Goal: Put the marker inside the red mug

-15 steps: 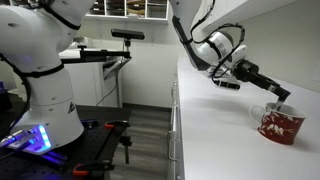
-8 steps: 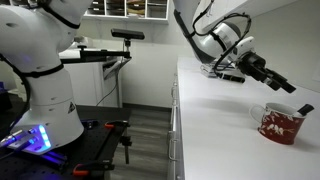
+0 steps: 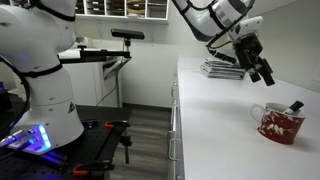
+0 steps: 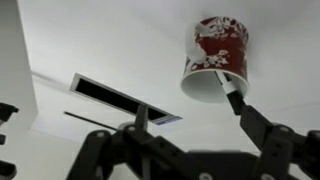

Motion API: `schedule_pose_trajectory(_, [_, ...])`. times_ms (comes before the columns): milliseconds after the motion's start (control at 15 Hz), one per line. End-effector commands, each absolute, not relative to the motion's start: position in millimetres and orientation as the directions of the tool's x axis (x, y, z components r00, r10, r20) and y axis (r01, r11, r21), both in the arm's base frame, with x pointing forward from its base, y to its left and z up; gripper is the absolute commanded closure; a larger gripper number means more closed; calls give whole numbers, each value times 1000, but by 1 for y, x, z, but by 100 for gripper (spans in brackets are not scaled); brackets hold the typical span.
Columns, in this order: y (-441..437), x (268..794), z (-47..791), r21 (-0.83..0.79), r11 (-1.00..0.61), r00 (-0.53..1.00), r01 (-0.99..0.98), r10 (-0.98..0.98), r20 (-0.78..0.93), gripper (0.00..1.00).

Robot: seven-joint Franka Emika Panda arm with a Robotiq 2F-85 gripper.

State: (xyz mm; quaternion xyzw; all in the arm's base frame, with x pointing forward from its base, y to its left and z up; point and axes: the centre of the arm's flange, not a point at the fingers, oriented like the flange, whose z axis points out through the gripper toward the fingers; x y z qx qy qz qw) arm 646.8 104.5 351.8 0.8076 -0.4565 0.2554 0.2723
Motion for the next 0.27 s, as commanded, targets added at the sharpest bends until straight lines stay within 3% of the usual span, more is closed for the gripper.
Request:
schedule_pose_trajectory(0, [94,604,374,216,-521,550,-826,-662,509,0])
schedule_pose_trajectory(200, [88,578,386,220,-575,606,-788,-660,445,0])
